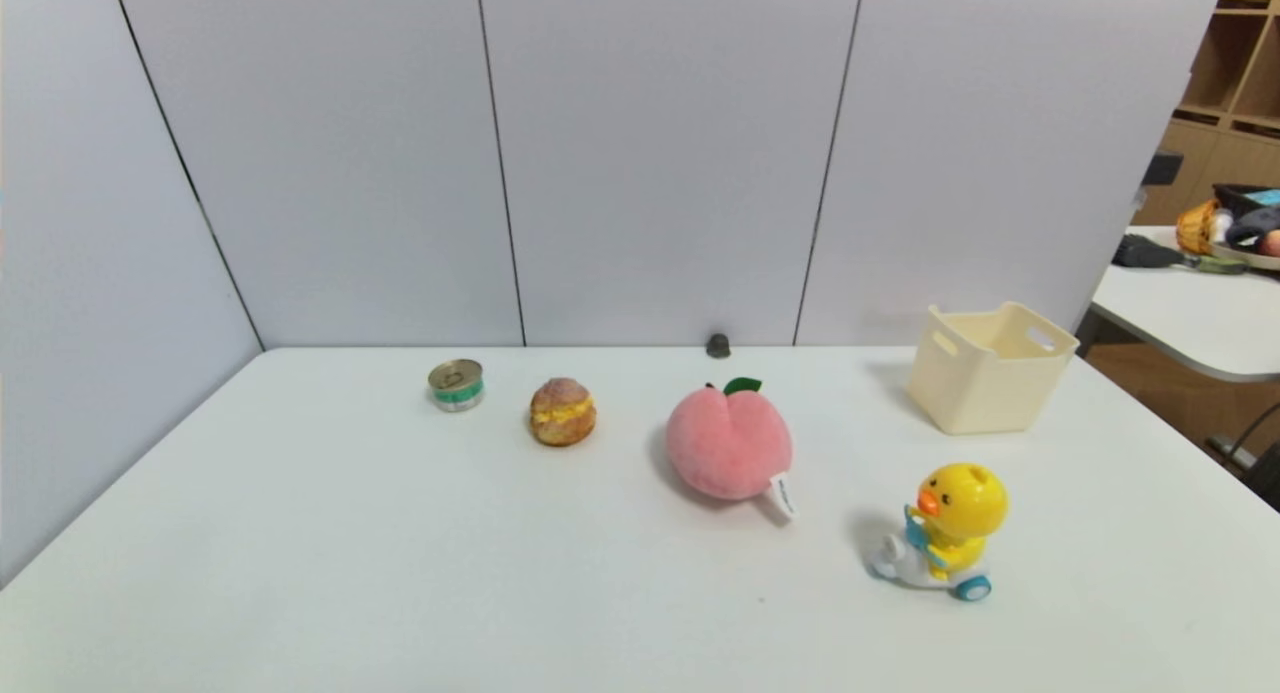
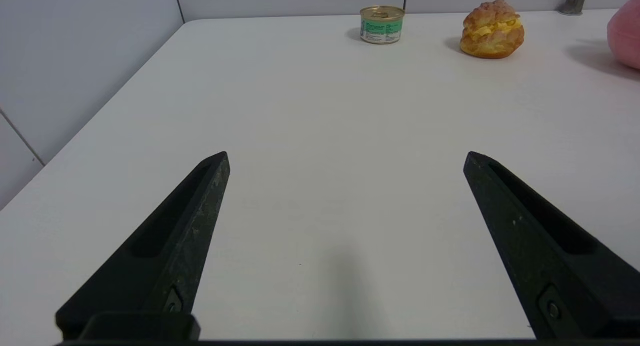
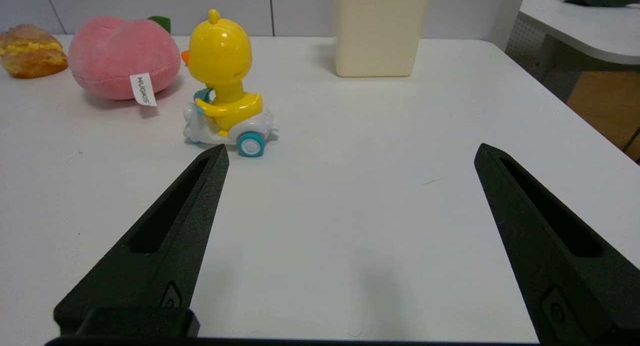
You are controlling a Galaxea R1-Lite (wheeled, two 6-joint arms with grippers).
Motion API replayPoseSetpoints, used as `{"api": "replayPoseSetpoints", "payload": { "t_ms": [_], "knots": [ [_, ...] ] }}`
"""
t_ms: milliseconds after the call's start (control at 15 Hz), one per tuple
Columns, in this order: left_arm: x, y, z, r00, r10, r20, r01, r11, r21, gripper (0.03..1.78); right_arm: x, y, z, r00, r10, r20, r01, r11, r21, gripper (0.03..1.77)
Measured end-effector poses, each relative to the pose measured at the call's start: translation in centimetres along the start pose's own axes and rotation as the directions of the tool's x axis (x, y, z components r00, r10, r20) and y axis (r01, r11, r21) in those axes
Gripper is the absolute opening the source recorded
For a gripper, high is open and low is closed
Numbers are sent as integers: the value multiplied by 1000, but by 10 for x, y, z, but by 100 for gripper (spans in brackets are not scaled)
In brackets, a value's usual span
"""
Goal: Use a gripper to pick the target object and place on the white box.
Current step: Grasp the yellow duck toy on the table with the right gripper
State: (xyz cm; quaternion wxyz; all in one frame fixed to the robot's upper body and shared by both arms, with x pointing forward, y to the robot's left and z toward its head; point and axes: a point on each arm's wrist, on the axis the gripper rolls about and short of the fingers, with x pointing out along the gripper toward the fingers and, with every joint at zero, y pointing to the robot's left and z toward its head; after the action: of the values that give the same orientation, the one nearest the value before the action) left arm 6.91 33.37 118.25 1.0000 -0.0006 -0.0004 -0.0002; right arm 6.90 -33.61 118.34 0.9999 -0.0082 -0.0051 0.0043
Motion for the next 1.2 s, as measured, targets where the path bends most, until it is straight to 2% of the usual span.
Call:
{"api": "replayPoseSetpoints", "payload": {
  "t_ms": [667,933,1200],
  "knots": [
    [0,0,0,1000,0,0,0,1000,0,169,0,0,-1,1000,1,-11,-1,1000,-1,170],
    [0,0,0,1000,0,0,0,1000,0,169,-3,0,3,994,1,-109,-1,1000,2,170],
    [0,0,0,1000,0,0,0,1000,0,169,0,-1,31,984,30,-175,-28,1000,12,170]
  ]
}}
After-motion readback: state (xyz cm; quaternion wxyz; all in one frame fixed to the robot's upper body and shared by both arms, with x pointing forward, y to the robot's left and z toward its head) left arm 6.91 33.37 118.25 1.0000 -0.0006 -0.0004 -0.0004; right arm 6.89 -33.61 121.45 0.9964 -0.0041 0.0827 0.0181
